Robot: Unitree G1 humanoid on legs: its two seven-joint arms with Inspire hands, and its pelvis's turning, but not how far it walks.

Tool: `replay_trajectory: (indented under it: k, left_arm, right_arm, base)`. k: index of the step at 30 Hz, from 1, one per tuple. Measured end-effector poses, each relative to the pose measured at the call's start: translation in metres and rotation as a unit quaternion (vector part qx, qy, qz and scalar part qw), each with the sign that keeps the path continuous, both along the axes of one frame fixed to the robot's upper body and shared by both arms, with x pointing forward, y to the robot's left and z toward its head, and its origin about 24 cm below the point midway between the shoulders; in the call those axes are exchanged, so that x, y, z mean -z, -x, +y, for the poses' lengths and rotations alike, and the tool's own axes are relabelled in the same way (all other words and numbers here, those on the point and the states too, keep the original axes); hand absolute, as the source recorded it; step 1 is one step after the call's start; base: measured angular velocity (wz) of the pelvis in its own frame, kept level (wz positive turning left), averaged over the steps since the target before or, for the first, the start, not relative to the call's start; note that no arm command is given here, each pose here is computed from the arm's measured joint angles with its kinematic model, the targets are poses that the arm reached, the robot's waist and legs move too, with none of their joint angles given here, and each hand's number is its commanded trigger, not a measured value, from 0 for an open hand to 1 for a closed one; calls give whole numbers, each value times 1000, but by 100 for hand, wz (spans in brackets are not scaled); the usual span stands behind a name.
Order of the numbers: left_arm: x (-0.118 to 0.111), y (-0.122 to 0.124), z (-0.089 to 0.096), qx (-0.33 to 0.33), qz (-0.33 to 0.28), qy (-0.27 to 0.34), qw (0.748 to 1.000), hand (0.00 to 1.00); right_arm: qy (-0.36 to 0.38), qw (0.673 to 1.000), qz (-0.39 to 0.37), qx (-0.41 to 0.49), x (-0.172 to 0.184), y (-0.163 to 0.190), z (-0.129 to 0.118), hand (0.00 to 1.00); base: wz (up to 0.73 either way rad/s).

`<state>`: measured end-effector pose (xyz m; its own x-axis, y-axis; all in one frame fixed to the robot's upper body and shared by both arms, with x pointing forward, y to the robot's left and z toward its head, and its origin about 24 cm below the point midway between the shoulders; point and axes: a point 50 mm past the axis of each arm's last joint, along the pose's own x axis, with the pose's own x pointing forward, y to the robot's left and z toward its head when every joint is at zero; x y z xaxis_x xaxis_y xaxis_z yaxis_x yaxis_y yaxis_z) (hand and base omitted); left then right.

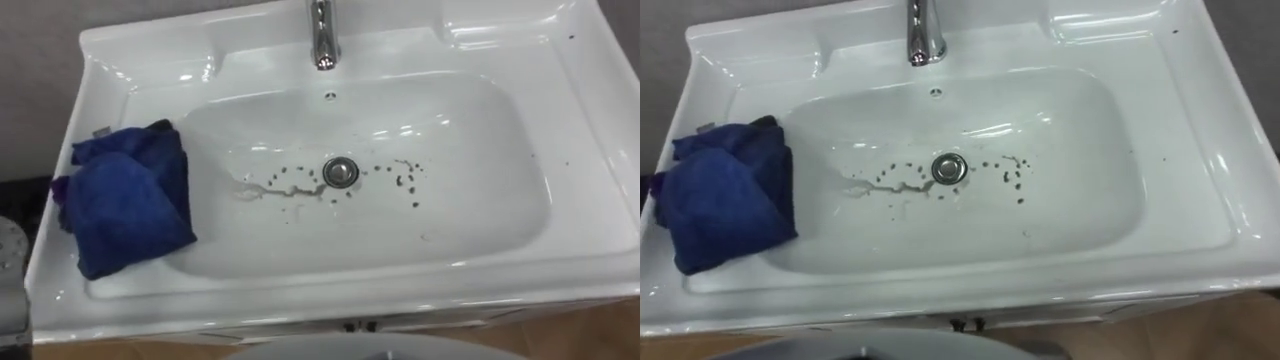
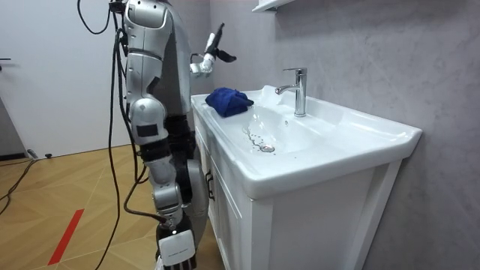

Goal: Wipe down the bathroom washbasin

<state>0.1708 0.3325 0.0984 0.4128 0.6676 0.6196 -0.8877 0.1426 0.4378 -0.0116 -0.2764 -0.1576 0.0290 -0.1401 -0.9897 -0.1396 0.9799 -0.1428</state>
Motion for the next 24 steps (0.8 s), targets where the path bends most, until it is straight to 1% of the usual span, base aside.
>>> replay_trajectory:
  k: [2,3,6,8,9,11,13,17,24]
  left_arm:
    - [7,-6,-10,30,20,8,999,0]
    - [10,-7,-12,35,25,12,999,0]
    - [27,-11,-24,66,66,34,995,0]
    - [43,-14,-38,98,101,58,988,0]
    - [46,-15,-41,105,110,61,986,0]
    - [61,-15,-49,120,142,81,979,0]
    - [70,-15,-53,123,156,94,976,0]
    - [76,-17,-65,142,166,102,970,0]
    - [77,-20,-71,161,184,85,966,0]
  right_arm:
    - [-3,1000,1,-3,0,-1,0,0]
    - [-3,1000,1,-6,0,-2,0,0]
    - [-8,1000,5,-12,0,-2,1,0]
    - [-15,1000,9,-11,1,-1,2,0]
    - [-18,1000,8,-12,1,-2,2,0]
    - [-20,1000,7,-14,1,-7,3,0]
    - [-20,1000,8,-16,2,-8,3,0]
    - [-24,999,18,-27,3,-8,6,0]
    - [-26,999,22,-26,4,-9,9,0]
  base:
    - [-2]
    - [-4]
    - [-11]
    - [-5]
    - [-7]
    - [-11]
    - [-9]
    - [-3]
    - [-4]
